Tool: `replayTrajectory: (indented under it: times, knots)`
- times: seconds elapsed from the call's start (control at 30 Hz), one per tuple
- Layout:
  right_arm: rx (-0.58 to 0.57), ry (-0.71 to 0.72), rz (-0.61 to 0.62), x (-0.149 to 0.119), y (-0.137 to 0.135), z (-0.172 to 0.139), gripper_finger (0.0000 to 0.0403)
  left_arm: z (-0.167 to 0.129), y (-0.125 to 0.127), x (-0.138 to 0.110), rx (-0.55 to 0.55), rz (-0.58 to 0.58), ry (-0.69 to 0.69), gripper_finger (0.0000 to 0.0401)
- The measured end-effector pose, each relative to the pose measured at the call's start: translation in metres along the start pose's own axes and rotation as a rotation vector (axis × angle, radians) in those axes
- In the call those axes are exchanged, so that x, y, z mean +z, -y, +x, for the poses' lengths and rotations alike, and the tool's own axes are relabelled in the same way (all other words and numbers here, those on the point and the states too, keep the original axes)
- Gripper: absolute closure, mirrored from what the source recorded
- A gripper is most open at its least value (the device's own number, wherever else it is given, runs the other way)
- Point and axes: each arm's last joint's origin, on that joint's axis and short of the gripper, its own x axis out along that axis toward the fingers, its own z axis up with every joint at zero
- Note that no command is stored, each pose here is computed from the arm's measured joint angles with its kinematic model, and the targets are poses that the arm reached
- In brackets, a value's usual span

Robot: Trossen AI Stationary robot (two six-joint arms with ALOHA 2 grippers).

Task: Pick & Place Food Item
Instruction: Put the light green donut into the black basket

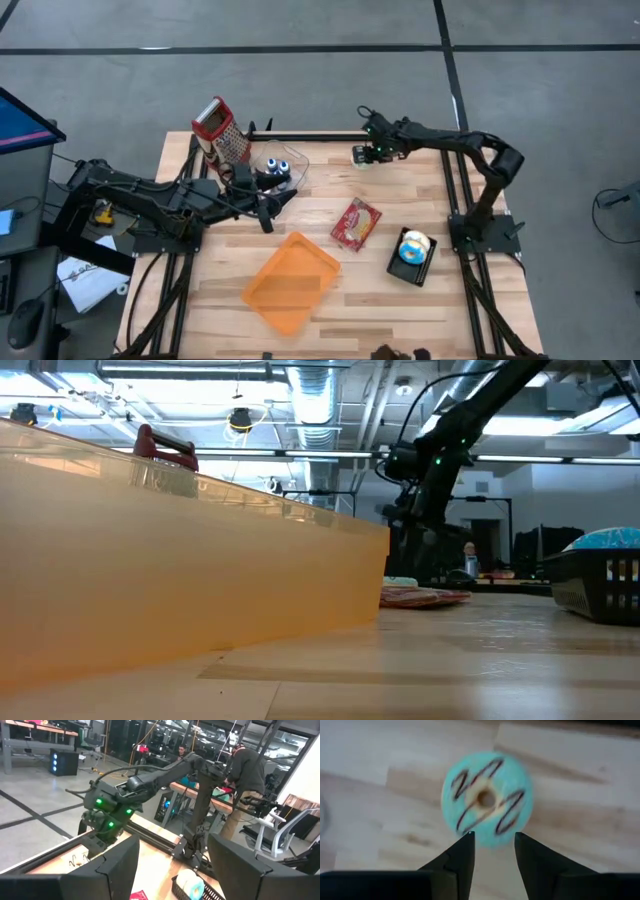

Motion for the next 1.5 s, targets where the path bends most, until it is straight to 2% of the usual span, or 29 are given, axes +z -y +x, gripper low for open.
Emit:
replayTrajectory:
  times: [0.23, 0.47, 0.67, 0.87, 1.03, 1.5]
  knots:
    - [-0.011, -0.017, 0.041, 0.021, 0.01, 0.016, 0.0217, 0.0, 0.0, 0.0, 0.001, -0.006, -0.002, 0.017]
    - [-0.036, -0.055, 0.006, 0.028, 0.004, 0.031, 0.0178, 0.0, 0.0, 0.0, 0.0, -0.014, -0.001, 0.017]
    - [-0.073, -0.095, -0.013, 0.024, 0.007, 0.038, 0.0184, 0.0, 0.0, 0.0, 0.001, -0.031, -0.001, 0.017]
    - [-0.073, -0.043, -0.01, 0.032, 0.01, 0.032, 0.02, 0.0, 0.0, 0.0, 0.003, -0.034, 0.001, 0.017]
    - [-0.077, -0.064, 0.003, 0.034, 0.016, 0.036, 0.021, 0.0, 0.0, 0.0, 0.005, -0.035, 0.001, 0.017]
    - [-0.066, -0.074, -0.011, 0.031, 0.011, 0.038, 0.0207, 0.0, 0.0, 0.0, 0.009, -0.041, 0.005, 0.017]
